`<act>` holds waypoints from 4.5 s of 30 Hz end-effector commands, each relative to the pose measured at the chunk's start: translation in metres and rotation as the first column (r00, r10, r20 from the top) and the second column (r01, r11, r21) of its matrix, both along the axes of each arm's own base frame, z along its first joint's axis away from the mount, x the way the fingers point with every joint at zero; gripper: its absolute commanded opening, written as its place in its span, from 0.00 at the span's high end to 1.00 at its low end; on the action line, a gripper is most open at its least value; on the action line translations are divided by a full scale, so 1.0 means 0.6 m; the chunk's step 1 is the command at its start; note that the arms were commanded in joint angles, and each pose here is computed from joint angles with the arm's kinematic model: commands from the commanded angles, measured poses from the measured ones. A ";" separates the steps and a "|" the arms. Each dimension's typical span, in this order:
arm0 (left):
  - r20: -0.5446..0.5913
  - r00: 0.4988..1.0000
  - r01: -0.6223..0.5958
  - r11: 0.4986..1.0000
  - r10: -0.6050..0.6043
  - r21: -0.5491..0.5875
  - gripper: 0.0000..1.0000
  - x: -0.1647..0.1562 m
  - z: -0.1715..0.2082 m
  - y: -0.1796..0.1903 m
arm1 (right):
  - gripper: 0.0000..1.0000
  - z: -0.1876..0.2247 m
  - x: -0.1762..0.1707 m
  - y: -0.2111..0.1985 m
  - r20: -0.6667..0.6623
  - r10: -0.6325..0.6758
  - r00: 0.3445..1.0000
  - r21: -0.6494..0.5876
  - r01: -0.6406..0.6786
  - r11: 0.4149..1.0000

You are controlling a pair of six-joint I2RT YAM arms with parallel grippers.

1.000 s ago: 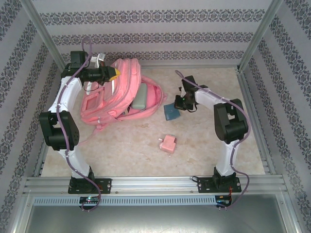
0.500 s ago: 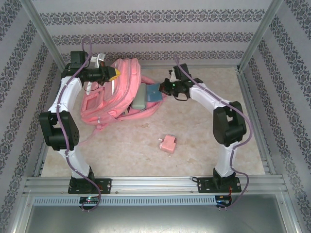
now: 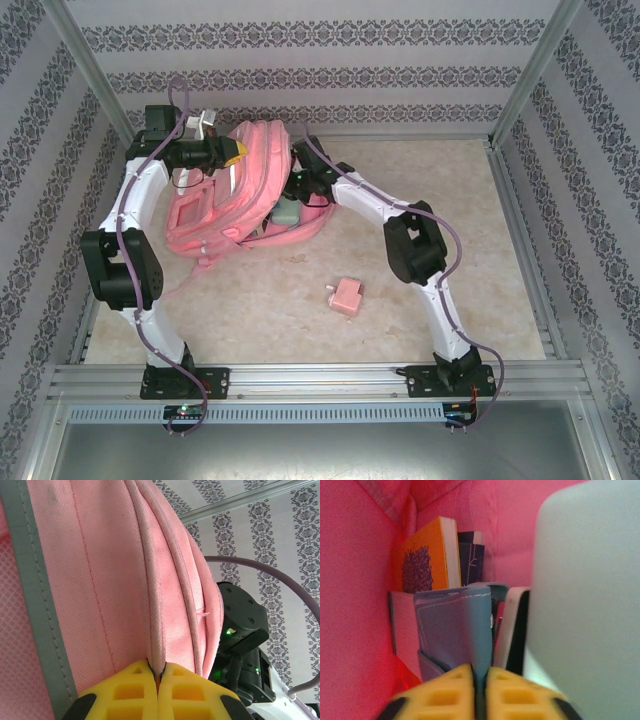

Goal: Pack books, pencil case, and school supplies into a backpack

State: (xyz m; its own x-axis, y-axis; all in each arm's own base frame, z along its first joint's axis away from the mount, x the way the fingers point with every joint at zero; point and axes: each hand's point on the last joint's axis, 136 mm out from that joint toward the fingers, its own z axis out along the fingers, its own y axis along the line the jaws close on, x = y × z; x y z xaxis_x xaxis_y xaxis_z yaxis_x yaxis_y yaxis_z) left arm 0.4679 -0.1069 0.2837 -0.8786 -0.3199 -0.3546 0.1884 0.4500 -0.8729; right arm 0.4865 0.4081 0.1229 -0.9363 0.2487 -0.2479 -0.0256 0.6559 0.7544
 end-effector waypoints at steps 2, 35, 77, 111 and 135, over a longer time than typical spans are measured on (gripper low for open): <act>0.122 0.991 0.063 0.998 -0.062 -0.005 1.00 -0.014 0.054 -0.014 | 0.54 0.025 0.014 0.004 0.023 -0.020 1.000 -0.013 0.020 1.000; 0.049 0.998 -0.038 0.992 0.032 0.120 1.00 -0.006 0.003 0.004 | 0.20 -0.031 -0.359 -0.369 -0.132 -0.098 0.986 -0.528 0.014 0.849; 0.052 0.973 -0.227 0.973 0.225 0.037 1.00 -0.010 0.003 0.013 | 0.02 -0.079 -0.431 -0.312 -0.158 -0.200 0.967 -0.652 0.050 0.757; 0.051 0.982 -0.185 0.983 0.184 0.020 1.00 -0.020 0.010 -0.016 | 0.51 -0.008 -0.312 -0.267 -0.067 -0.046 0.997 -0.605 -0.004 0.796; 0.058 0.983 -0.175 0.983 0.172 0.055 1.00 -0.052 0.016 -0.015 | 0.49 0.028 -0.019 -0.282 0.098 -0.026 0.995 -0.804 0.095 0.587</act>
State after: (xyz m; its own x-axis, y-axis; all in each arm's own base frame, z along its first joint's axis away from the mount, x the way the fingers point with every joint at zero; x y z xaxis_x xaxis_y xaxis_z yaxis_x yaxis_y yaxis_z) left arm 0.4511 -0.1098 0.2700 -0.8024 -0.4712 -0.3662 0.0746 0.5297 -0.8449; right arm 0.4755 0.2613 0.1242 -0.9115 0.0225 -0.4107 0.0095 0.9994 0.0337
